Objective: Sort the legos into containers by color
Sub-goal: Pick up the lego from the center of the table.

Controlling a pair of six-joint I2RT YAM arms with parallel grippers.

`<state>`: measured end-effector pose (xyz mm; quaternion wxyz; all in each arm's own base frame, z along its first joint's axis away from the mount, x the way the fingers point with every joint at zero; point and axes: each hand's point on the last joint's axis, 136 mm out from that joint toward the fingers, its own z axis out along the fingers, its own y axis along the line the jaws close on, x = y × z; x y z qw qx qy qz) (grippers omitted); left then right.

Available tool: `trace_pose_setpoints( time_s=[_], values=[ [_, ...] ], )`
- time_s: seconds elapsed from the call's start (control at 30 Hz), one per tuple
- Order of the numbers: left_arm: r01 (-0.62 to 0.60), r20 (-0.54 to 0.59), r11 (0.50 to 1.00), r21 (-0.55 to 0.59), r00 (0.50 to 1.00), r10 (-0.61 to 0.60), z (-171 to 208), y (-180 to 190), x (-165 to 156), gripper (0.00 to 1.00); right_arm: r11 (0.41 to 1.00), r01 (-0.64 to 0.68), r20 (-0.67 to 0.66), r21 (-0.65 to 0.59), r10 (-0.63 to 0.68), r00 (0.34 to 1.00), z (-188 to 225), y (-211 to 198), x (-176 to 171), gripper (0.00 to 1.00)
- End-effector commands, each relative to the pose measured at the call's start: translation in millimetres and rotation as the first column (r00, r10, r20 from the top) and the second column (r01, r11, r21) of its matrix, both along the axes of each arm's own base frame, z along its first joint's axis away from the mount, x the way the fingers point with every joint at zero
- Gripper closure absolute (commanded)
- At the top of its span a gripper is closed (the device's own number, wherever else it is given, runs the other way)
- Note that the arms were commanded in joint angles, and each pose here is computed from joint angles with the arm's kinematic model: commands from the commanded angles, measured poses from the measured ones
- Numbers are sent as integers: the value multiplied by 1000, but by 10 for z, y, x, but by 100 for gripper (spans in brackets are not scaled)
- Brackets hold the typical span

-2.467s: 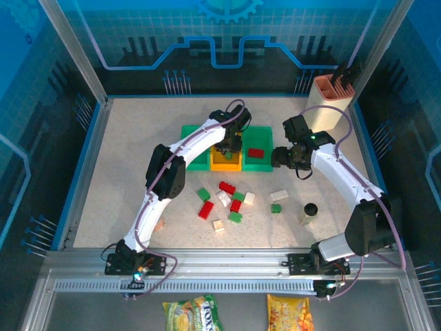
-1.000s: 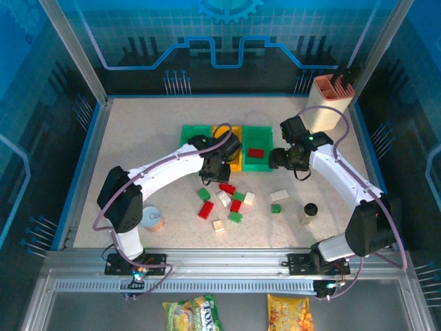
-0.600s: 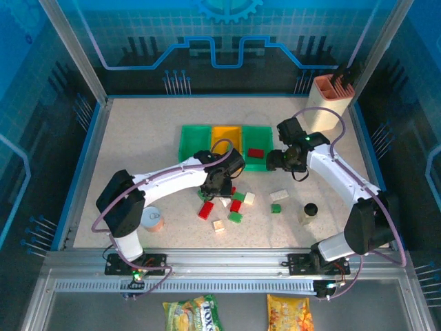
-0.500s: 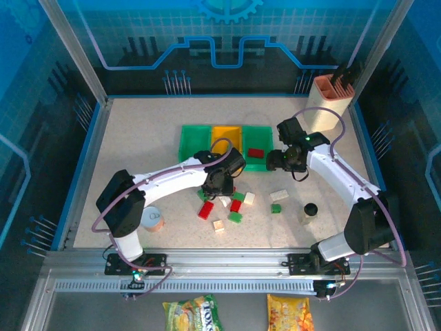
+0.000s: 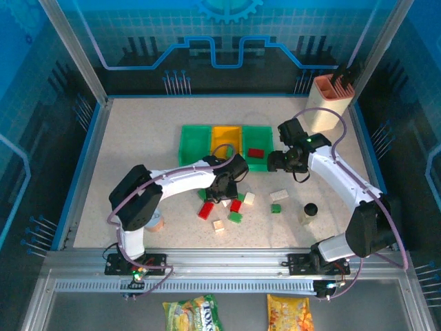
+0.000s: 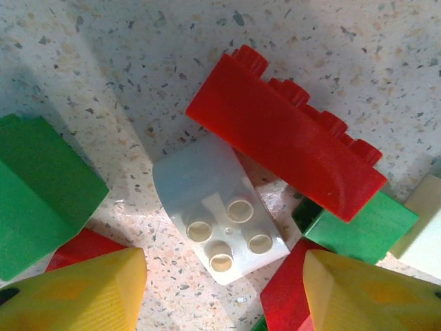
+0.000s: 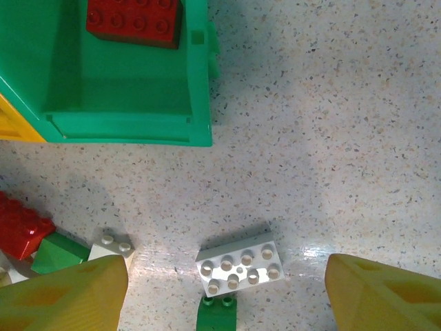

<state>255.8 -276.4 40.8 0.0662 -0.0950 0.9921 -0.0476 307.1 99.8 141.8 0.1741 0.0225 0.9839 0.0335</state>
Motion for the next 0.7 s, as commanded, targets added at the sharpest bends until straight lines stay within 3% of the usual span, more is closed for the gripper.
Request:
trace_pose_setpoints(
  time_s=[0.0,0.67],
  values=[
    [-19,-25,1000,-2,1000,19,-117,4,-35,37,1000,-8,-12,-23,8,1000,-6,-41,-95,24],
    [-24,-56,999,24,998,25,-339,107,-44,43,1000,-3,-10,-18,3,1000,-4,-29,-72,24]
  ],
)
